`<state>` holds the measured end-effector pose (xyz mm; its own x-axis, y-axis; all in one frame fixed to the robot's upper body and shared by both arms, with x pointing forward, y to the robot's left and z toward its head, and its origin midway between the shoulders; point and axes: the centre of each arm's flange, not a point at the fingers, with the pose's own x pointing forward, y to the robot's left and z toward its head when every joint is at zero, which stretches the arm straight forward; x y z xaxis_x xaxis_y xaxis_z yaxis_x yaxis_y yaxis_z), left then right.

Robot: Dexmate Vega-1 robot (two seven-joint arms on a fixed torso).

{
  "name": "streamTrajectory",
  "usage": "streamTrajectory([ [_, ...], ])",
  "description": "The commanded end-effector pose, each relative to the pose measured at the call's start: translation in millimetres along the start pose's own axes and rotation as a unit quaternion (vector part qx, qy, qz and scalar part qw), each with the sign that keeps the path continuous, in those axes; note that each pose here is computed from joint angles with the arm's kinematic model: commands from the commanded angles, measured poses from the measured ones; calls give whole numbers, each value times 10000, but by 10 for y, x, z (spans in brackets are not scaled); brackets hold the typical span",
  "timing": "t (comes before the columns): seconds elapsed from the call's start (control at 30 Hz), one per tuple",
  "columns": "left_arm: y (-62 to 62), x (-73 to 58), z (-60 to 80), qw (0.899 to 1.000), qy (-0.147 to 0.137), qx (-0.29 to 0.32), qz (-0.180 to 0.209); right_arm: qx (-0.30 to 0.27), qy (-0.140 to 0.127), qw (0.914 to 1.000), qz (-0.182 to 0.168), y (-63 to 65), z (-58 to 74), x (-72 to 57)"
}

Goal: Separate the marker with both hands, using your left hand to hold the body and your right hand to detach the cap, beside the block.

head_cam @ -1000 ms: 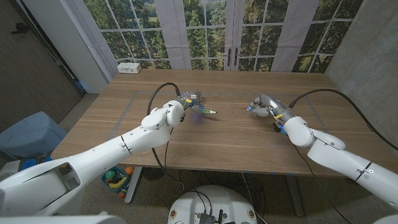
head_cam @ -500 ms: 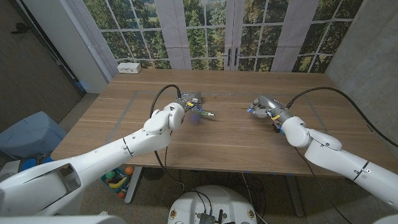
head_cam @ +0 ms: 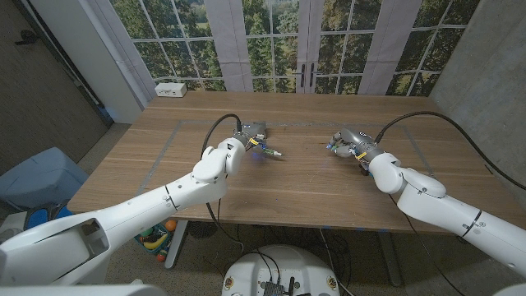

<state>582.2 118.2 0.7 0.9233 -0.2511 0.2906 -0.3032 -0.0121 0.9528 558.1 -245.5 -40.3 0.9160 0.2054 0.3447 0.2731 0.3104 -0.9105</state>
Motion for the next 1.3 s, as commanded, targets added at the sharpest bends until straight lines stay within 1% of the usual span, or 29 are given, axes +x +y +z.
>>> streamTrajectory([
  [0.03,-4,-12,34,9995,17,321,-44,-357,322,9986,237,16,33,24],
  [0.13,5,-14,39,9993,11,377,-54,-340,329,9985,260,16,36,26],
  [0.2,10,-18,41,9992,7,401,-58,-389,344,9985,145,20,44,11],
  [0.27,15,-21,41,9991,12,414,-59,-435,372,9983,115,18,53,3],
  [0.53,39,-28,43,9986,17,524,-100,-399,400,9980,274,5,58,4],
  [0.83,79,-20,49,9978,79,655,-76,-348,369,9985,181,-13,57,2],
  [1.07,110,-43,42,9977,92,655,141,-249,338,9991,69,-6,40,-6],
  [1.17,120,-55,22,9981,66,539,280,-170,310,9994,6,-14,30,-14],
  [1.3,126,-75,-14,9983,32,355,463,-51,295,9995,40,-29,9,-12],
])
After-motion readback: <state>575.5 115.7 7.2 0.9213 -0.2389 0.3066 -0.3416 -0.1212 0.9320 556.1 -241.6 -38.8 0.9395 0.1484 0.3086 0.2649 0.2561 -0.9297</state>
